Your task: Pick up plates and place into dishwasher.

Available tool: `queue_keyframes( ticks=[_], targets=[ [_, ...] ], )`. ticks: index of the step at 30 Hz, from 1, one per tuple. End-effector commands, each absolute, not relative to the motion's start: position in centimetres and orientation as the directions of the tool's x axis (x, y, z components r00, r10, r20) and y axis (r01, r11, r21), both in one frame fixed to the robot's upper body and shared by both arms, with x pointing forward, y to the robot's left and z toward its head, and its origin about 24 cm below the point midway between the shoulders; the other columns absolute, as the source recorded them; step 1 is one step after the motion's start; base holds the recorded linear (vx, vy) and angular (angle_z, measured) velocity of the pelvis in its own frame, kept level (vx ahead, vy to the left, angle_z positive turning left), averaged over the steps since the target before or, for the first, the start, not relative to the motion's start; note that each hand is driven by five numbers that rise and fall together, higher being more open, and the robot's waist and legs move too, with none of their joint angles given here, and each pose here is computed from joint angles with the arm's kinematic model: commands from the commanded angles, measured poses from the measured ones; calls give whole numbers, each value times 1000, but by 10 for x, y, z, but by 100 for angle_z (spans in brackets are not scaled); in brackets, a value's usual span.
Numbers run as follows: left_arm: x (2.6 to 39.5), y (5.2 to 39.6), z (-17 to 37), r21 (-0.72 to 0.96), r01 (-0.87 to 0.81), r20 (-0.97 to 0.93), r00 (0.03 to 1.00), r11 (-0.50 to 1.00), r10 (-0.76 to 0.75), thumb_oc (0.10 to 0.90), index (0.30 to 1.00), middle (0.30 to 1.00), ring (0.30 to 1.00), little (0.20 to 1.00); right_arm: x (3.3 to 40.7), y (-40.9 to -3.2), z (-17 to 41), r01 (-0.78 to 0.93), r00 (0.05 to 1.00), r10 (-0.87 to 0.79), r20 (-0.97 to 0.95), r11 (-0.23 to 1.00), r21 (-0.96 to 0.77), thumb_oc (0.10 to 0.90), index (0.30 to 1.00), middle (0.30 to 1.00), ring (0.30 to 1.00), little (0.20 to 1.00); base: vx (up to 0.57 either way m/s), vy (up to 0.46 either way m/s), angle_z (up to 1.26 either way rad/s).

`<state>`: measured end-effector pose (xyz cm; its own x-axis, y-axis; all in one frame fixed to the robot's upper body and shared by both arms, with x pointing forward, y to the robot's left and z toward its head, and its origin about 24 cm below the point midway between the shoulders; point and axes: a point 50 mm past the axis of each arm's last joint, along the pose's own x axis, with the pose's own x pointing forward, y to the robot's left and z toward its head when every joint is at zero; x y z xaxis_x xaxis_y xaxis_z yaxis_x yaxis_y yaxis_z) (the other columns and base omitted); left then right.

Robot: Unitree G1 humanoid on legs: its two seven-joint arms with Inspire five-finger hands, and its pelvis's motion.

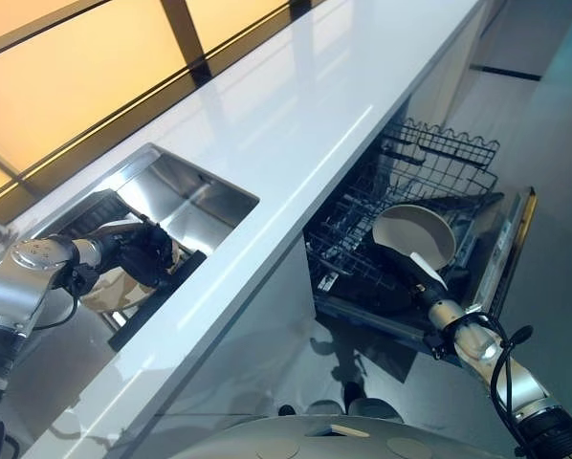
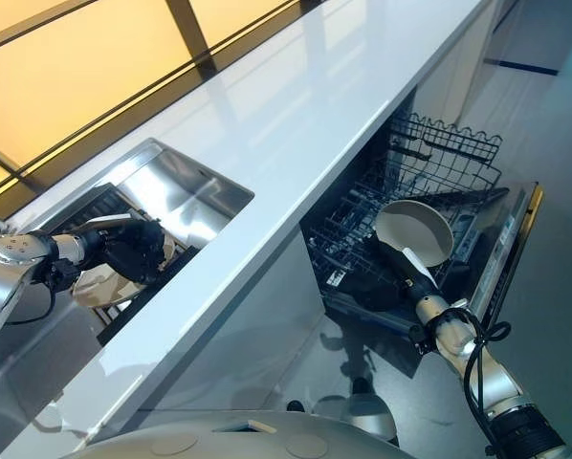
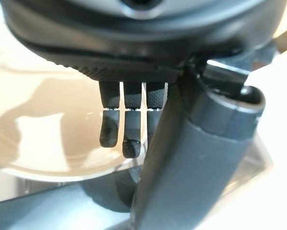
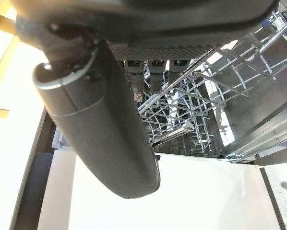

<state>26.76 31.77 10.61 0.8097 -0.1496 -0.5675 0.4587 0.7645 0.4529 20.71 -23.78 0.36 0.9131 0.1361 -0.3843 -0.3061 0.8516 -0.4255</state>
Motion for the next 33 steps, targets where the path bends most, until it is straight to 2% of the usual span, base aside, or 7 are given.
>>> queue_keyframes(
  ticks=[1,3,6,16,21,27,33],
  targets=[
    [291,367,202,701,-99,-38,984,707,175,605,733,733,733,705,230,-200,35,-333,942,285,-176,848,-412,800,900,900,900,900,8,-22,14],
    [294,366,216,720,-163,55,982,675,180,800,900,900,900,900,229,-199,34,-332,943,285,-172,850,-410,800,900,900,900,900,1,-9,2],
    [294,361,222,714,-202,121,979,670,167,800,900,900,900,900,228,-199,33,-328,944,283,-167,852,-409,800,900,900,900,900,-3,-10,-5],
    [290,334,217,740,-174,146,984,650,97,800,900,900,900,900,227,-201,34,-311,950,265,-166,861,-402,800,900,900,900,900,5,-1,3],
    [281,328,235,827,-207,222,974,523,35,800,900,900,900,900,223,-203,32,-295,954,246,-170,869,-397,800,900,900,900,900,0,0,0],
    [263,336,218,887,-88,69,996,452,60,800,900,900,900,900,217,-208,32,-294,954,242,-176,870,-397,800,900,900,900,900,0,2,1],
    [264,355,204,896,-17,-77,978,443,193,800,900,900,900,900,225,-206,36,-304,951,253,-177,865,-399,800,900,900,900,900,2,1,1]
  ],
)
